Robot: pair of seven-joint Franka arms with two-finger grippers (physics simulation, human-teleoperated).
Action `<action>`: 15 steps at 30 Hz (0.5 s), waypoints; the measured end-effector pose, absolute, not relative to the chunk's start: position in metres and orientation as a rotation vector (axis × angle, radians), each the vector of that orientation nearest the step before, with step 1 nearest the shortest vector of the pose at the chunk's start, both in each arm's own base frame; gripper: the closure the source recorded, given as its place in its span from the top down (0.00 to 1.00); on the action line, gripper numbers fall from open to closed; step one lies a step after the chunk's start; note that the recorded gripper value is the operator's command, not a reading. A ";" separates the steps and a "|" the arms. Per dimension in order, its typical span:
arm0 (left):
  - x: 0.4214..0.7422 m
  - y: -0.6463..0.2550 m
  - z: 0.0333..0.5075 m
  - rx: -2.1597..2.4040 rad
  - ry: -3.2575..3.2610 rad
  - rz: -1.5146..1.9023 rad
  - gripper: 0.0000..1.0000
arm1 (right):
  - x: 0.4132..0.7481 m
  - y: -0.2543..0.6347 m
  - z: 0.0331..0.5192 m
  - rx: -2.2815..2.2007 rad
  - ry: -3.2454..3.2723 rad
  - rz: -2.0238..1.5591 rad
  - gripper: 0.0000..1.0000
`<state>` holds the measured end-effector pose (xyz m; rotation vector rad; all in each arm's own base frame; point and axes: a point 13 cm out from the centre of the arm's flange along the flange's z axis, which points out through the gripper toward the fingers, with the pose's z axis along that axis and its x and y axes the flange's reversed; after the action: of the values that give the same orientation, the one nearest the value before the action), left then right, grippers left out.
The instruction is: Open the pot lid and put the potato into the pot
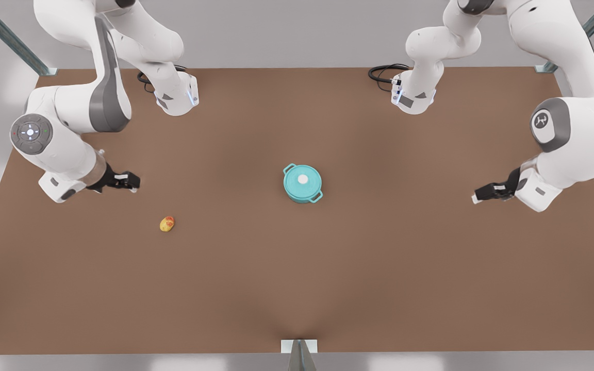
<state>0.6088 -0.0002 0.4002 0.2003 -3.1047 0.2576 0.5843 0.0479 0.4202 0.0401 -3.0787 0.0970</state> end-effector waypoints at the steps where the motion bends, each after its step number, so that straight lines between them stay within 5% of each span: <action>1: 0.613 -0.002 0.404 0.197 -3.128 0.259 1.00 | 0.590 0.045 0.422 0.025 -3.100 0.096 1.00; 6: 0.628 -0.044 0.408 0.085 -3.187 0.253 1.00 | 0.610 0.072 0.390 0.042 -3.107 0.078 1.00; 9: 0.616 -0.244 0.408 -0.376 -3.178 0.196 1.00 | 0.605 0.124 0.369 0.109 -3.090 0.071 1.00; 13: 0.459 -0.487 0.333 -0.818 -2.971 0.058 1.00 | 0.599 0.162 0.349 0.125 -3.064 0.074 1.00; 15: 0.416 -0.530 0.290 -0.812 -2.946 0.027 1.00 | 0.599 0.154 0.338 0.074 -3.045 0.086 1.00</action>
<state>0.4165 -0.5301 0.2904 -0.8121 -2.9461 0.0270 0.5993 0.1540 0.3380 0.0745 -3.0449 0.0858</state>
